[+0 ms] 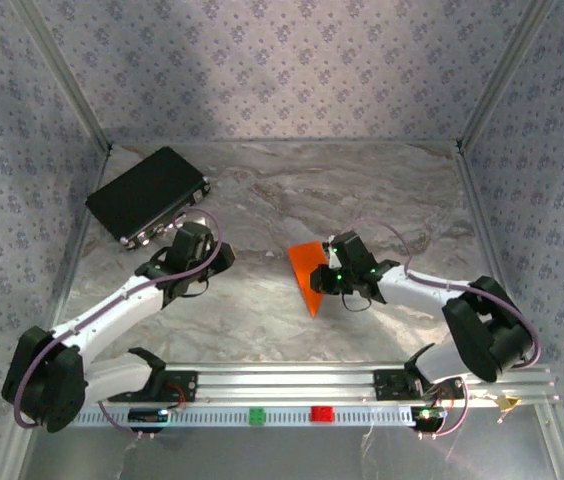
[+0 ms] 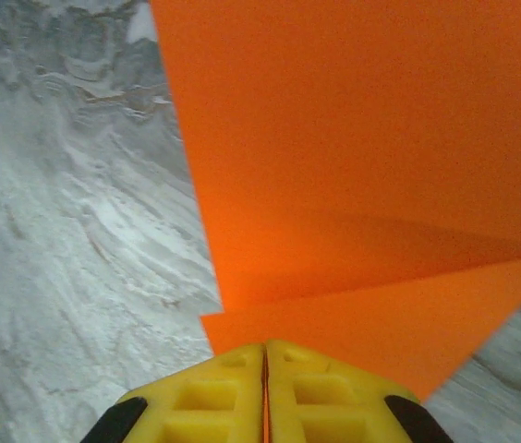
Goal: Fold a paper plane with a square sheet of paper (pick it up from the middle)
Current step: Move the paper to the center of the table.
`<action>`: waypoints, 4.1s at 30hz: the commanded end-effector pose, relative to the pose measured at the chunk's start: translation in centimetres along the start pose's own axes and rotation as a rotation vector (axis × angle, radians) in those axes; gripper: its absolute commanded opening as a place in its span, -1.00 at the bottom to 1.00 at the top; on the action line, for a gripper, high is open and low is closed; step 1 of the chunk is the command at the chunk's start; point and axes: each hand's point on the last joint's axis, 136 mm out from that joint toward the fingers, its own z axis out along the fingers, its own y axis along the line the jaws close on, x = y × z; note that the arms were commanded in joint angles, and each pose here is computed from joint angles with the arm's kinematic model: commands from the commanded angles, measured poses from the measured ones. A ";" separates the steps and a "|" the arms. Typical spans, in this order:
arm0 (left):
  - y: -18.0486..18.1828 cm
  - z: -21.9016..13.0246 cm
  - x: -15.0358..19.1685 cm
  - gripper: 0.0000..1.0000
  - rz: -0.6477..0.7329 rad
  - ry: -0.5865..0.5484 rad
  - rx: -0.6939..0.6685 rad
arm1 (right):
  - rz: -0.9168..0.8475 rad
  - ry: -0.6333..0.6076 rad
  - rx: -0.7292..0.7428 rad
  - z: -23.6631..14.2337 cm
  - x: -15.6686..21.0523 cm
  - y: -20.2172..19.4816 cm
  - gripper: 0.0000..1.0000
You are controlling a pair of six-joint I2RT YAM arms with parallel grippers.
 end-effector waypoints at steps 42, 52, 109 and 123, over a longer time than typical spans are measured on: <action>-4.7 -1.0 1.2 -0.52 -0.053 0.149 0.201 | 0.323 -0.149 0.228 -1.6 0.5 1.8 -0.54; -3.9 -1.3 2.0 -0.53 -0.045 0.156 0.196 | 0.225 -0.210 0.234 -3.1 -0.5 1.8 -0.51; -4.7 2.3 4.9 -0.62 -0.106 0.252 0.270 | 0.492 -0.353 0.082 0.7 -0.5 1.2 -0.95; -8.8 3.8 7.2 -0.65 -0.043 0.351 0.332 | 0.363 -0.272 0.163 -1.8 -1.4 -0.9 -1.00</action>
